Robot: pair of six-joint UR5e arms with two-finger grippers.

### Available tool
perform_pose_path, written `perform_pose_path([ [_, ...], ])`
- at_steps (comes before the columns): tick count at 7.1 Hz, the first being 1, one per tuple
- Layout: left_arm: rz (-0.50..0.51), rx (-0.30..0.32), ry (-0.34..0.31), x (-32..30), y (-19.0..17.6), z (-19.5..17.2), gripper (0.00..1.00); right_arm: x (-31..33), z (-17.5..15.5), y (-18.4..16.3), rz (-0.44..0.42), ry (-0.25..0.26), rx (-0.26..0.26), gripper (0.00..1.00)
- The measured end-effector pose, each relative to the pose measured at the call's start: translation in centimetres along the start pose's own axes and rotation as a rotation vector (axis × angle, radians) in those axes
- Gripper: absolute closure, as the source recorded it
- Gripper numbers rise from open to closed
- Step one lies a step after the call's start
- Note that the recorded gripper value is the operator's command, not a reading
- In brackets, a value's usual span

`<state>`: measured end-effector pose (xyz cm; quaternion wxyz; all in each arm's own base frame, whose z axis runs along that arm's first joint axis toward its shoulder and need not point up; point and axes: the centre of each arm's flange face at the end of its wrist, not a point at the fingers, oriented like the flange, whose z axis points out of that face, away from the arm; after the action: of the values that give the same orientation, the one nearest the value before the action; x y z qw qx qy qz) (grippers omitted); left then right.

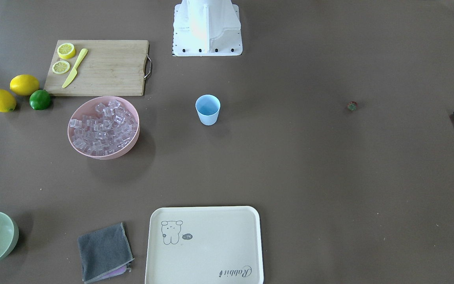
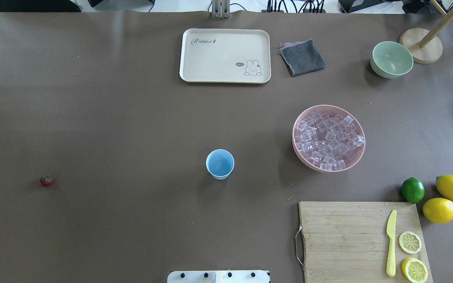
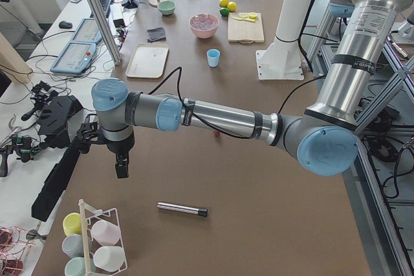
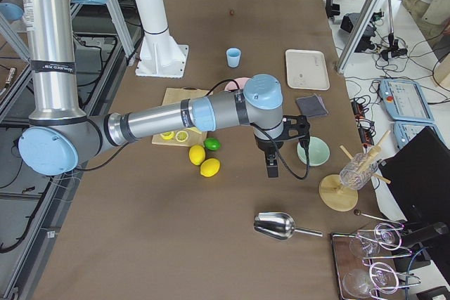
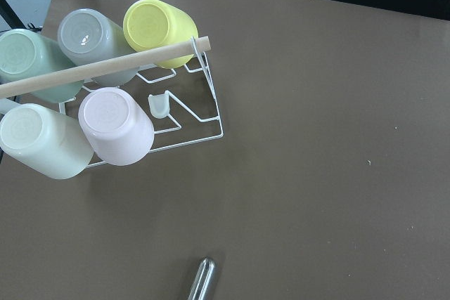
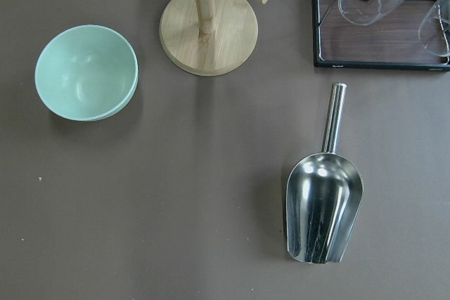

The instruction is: Mash ice and strawberries in cup

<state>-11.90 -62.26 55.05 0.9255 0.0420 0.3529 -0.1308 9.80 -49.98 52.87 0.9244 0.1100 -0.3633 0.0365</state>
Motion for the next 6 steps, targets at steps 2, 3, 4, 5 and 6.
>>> perform_pose_path([
  [2, 0.009, 0.010, 0.003, 0.1, -0.1, -0.1, 0.02, 0.0, 0.0, 0.0, 0.000, 0.000, 0.001, 0.00],
  [3, 0.015, 0.016, 0.004, 0.3, -0.1, -0.3, 0.02, -0.1, -0.1, -0.2, -0.001, 0.001, 0.003, 0.00],
  [4, 0.025, 0.029, 0.008, 0.7, -0.3, -0.7, 0.02, -0.2, -0.3, -0.4, -0.003, 0.001, 0.007, 0.00],
  [5, 0.041, 0.047, 0.013, 1.2, -0.4, -1.2, 0.02, -0.3, -0.4, -0.5, -0.003, 0.001, 0.009, 0.00],
  [6, 0.052, 0.059, 0.016, 1.5, -0.4, -1.5, 0.02, -0.4, -0.4, -0.6, -0.003, 0.000, 0.011, 0.00],
])
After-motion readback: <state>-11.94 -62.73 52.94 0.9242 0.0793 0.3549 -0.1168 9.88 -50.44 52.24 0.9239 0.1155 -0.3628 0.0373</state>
